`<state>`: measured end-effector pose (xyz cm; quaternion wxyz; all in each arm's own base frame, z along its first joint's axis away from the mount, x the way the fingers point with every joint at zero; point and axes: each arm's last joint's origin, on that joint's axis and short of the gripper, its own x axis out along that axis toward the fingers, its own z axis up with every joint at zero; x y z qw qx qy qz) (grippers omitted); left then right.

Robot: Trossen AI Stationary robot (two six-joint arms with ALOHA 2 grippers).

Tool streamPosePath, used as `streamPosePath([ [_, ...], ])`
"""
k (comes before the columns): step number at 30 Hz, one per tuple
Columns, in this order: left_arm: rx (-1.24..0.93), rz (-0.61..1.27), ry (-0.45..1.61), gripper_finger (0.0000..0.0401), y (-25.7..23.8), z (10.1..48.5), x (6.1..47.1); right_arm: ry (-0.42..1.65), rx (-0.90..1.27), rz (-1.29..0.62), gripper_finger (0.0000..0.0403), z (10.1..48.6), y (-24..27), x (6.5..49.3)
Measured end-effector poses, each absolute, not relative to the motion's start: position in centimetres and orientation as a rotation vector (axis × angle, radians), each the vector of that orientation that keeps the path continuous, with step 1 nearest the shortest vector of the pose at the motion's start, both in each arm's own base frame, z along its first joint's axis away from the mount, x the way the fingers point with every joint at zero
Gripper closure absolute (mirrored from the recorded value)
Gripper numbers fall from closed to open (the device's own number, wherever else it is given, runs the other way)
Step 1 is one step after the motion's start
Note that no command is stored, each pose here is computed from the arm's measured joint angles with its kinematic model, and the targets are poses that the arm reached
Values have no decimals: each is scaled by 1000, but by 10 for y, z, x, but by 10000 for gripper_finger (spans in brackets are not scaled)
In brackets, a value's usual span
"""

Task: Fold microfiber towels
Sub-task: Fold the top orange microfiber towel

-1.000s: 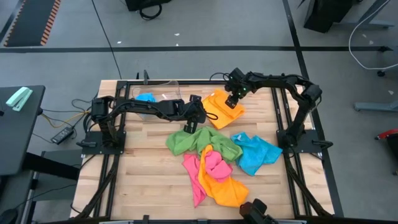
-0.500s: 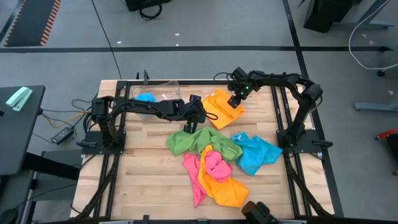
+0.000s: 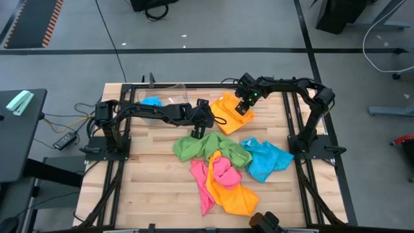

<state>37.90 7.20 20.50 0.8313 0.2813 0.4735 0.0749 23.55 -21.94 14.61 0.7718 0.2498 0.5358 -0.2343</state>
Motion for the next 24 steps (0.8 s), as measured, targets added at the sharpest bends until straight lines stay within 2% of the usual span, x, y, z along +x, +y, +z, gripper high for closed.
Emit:
streamPosePath([
  [7, 597, 159, 1004, 363, 72, 205, 379, 1176, 517, -487, 360, 144, -218, 234],
  [12, 597, 159, 1004, 368, 72, 205, 379, 1268, 464, -514, 390, 150, -219, 231],
  [24, 597, 159, 1004, 364, 72, 205, 379, 1334, 233, -706, 397, 176, -210, 259],
])
